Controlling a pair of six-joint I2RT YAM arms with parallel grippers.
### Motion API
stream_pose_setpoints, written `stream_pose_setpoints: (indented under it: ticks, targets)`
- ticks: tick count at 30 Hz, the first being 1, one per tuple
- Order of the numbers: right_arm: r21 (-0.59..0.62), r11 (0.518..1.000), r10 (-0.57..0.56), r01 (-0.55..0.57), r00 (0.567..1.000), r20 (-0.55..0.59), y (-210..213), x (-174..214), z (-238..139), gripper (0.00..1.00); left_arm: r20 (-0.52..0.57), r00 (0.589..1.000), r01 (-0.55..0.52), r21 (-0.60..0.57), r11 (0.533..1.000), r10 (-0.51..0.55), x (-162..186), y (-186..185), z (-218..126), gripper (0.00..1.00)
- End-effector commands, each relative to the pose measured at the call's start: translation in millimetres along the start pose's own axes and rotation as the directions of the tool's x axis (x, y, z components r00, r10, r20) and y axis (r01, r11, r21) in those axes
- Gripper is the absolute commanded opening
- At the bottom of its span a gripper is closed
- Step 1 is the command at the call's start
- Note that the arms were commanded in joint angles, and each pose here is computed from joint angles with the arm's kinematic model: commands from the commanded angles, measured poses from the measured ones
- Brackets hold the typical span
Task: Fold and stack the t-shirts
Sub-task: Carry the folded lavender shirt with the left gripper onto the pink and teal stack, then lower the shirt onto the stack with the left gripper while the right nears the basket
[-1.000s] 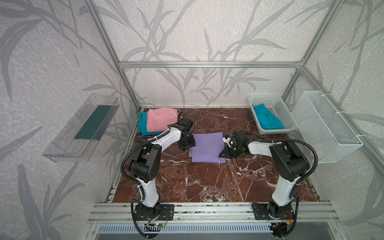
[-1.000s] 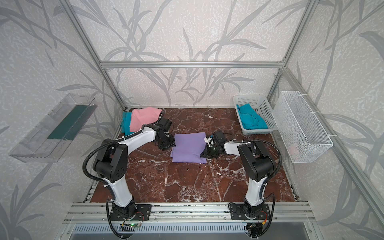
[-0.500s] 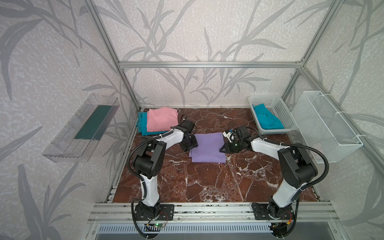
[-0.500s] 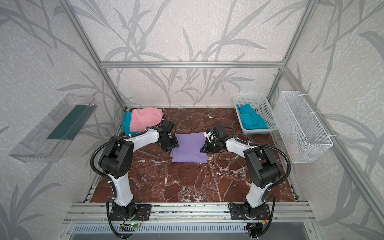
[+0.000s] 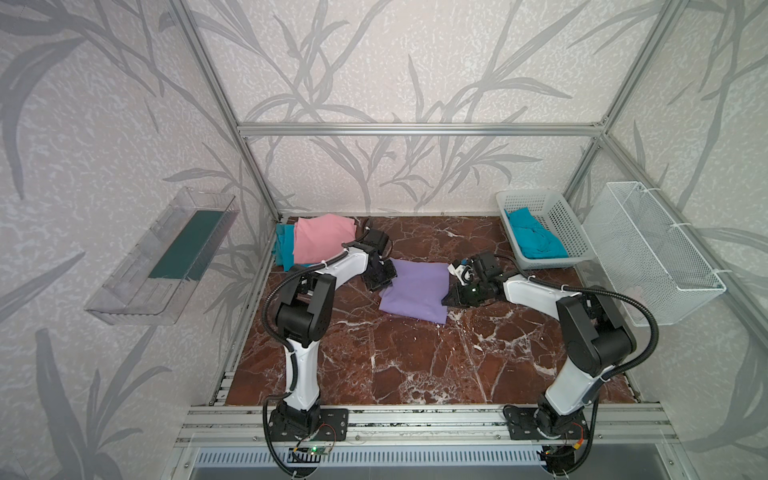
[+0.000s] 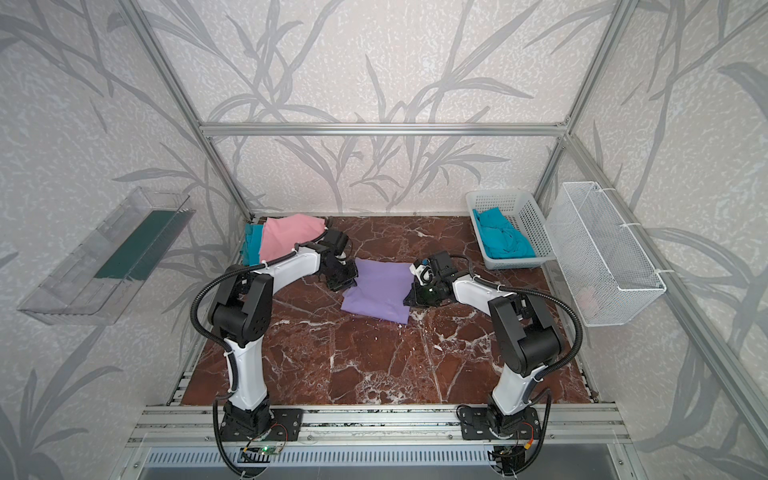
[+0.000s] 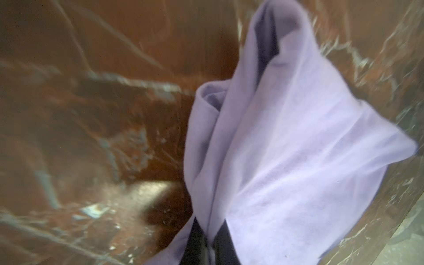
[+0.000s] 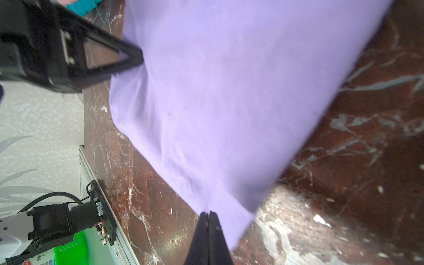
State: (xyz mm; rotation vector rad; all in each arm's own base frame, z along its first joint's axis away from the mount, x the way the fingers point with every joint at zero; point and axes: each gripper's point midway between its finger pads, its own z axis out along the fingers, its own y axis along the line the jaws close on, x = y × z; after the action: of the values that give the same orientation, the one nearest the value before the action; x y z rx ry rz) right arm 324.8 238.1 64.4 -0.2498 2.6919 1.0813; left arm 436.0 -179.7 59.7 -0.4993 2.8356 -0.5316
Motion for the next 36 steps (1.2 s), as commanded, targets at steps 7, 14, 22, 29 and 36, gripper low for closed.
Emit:
stream_pose_setpoints:
  ticks: [7,14,22,29,36]
  targets:
    - [0.009,1.000,-0.016,0.016,1.000,0.019,-0.1,-6.2,-7.3,0.04,0.128,0.985,-0.104,-0.096,0.990,0.116,-91.9,1.8,-51.8,0.00]
    - [0.025,1.000,0.003,-0.003,1.000,0.001,-10.3,-3.8,0.5,0.04,0.189,0.955,-0.187,-0.208,0.960,0.227,-147.2,11.7,-81.1,0.00]
    - [0.026,0.999,0.038,-0.038,0.999,-0.013,-18.3,-7.1,12.8,0.03,0.266,0.923,-0.198,-0.288,0.937,0.277,-184.5,40.3,-120.5,0.00]
    - [0.016,0.996,0.086,-0.085,0.996,-0.028,-27.3,-3.2,26.4,0.03,0.368,0.877,-0.167,-0.367,0.915,0.308,-205.0,61.9,-180.0,0.00]
    - [0.012,0.995,0.099,-0.099,0.994,-0.034,-29.4,-0.4,29.3,0.03,0.414,0.860,-0.139,-0.372,0.918,0.298,-211.8,75.4,-211.5,0.00]
